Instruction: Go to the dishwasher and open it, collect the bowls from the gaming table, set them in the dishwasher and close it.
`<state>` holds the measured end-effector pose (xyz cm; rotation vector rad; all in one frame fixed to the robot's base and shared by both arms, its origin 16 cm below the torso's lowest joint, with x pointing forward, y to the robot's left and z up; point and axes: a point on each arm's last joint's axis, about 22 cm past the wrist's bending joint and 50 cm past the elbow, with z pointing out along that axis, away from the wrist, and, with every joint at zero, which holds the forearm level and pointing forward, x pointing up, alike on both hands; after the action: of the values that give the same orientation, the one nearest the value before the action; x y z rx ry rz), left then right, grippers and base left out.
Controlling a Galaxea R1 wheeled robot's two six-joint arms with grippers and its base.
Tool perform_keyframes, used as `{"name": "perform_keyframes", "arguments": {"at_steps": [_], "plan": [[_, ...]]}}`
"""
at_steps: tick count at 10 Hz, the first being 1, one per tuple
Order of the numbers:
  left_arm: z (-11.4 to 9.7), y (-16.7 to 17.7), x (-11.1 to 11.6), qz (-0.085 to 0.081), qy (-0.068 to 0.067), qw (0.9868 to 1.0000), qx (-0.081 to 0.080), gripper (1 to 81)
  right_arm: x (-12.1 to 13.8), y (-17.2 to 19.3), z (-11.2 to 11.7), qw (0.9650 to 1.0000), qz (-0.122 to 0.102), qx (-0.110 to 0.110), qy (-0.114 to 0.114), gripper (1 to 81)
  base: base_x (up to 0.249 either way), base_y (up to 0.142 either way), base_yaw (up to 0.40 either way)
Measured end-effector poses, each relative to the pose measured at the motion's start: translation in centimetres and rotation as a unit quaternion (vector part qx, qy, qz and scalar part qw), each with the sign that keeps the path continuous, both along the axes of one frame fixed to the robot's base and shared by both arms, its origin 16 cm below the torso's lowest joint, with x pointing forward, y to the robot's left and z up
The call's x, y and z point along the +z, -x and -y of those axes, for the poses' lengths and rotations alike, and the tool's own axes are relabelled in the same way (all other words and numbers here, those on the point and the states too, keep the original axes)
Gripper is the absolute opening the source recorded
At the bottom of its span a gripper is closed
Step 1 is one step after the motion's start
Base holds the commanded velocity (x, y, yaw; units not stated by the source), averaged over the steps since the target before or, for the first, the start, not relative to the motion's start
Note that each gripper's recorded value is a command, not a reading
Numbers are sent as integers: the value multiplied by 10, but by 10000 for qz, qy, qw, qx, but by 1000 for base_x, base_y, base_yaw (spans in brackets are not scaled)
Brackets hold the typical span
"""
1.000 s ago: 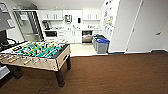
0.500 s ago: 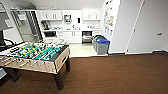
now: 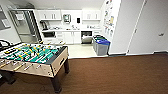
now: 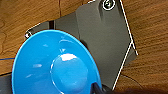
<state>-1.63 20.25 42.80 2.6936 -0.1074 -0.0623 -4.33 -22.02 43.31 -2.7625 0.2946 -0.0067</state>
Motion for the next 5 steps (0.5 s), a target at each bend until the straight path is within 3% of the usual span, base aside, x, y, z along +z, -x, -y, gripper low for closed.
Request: {"name": "perform_keyframes", "arguments": {"at_steps": [5], "plan": [[0,0,1,-2,54,10000,1,10,0,-1,-2,10000,4,1,-12,10,157,0,0]]}}
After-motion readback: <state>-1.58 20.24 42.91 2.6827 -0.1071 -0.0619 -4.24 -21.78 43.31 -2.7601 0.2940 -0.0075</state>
